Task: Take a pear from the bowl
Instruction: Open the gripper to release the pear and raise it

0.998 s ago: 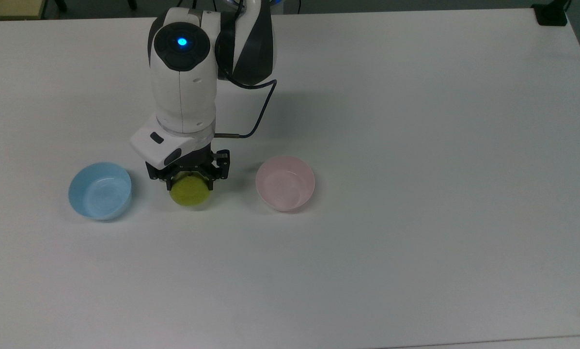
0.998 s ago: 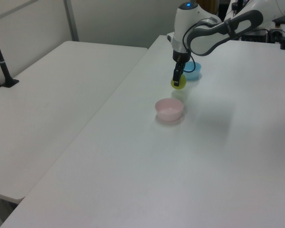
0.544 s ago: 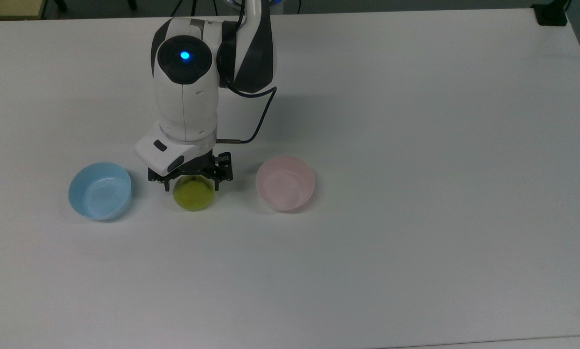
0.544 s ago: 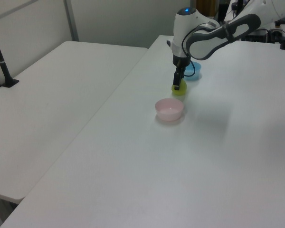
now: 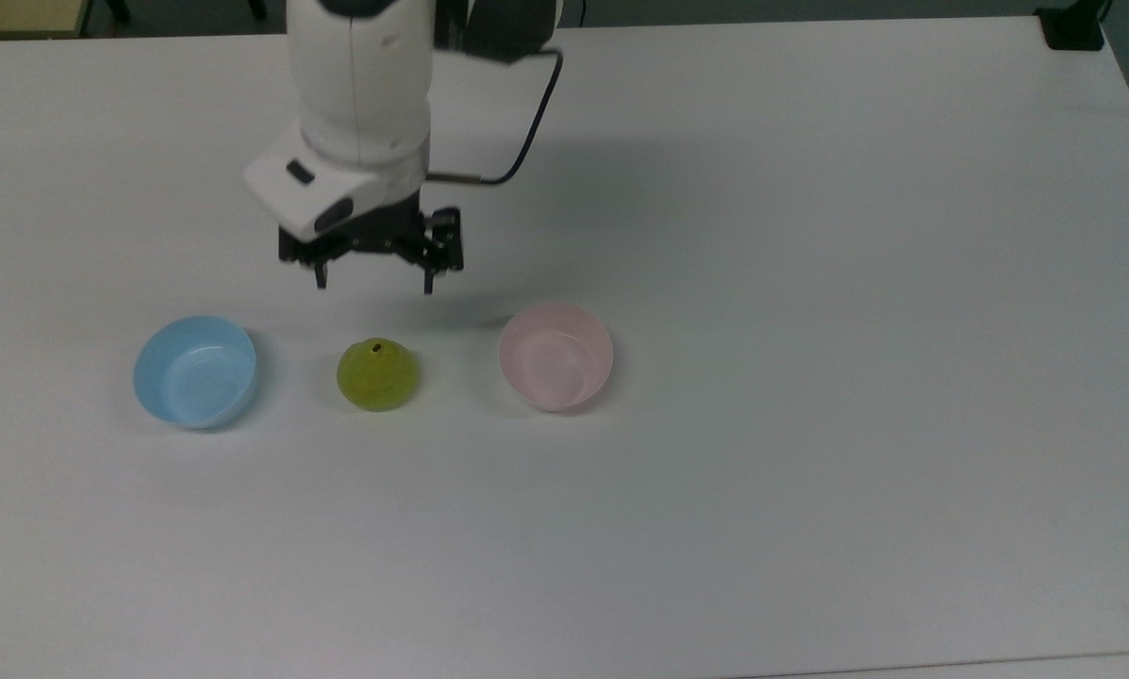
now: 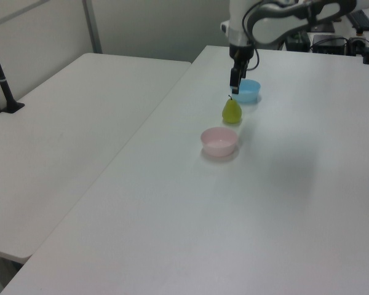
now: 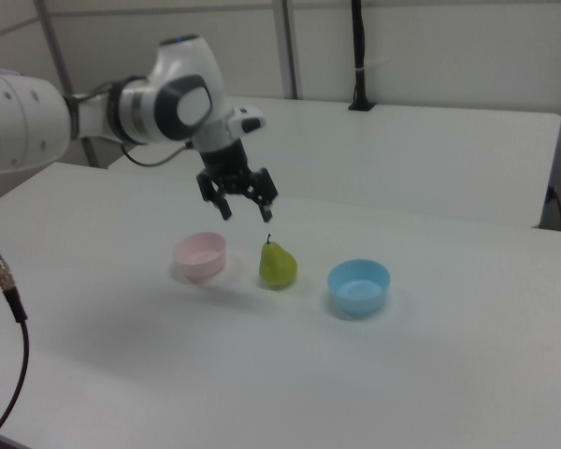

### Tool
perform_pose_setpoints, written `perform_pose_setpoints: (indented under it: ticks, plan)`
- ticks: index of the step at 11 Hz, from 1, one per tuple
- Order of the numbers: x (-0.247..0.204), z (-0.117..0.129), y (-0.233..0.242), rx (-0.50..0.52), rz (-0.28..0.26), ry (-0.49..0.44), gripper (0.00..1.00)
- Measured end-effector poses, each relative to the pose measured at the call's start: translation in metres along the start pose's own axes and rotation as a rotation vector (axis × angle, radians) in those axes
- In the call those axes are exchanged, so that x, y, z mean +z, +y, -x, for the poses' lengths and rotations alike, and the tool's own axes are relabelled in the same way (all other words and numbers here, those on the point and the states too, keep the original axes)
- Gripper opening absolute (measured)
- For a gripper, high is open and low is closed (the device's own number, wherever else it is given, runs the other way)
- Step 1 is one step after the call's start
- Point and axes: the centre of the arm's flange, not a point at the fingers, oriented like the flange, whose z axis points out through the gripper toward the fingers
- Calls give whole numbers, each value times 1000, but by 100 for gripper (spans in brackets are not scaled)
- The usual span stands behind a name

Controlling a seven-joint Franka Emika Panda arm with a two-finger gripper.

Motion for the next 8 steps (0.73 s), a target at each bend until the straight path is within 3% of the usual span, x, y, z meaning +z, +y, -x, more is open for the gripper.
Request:
perform_pose_setpoints:
  ticks: [3, 4, 6, 8]
  plan:
    - [-75, 26, -16, 55, -6, -14, 100]
    - [-95, 37, -14, 77, -43, -29, 100]
    - [-115, 53, -5, 115, -99, -55, 100]
    - [-118, 60, 0, 125, -99, -83, 100]
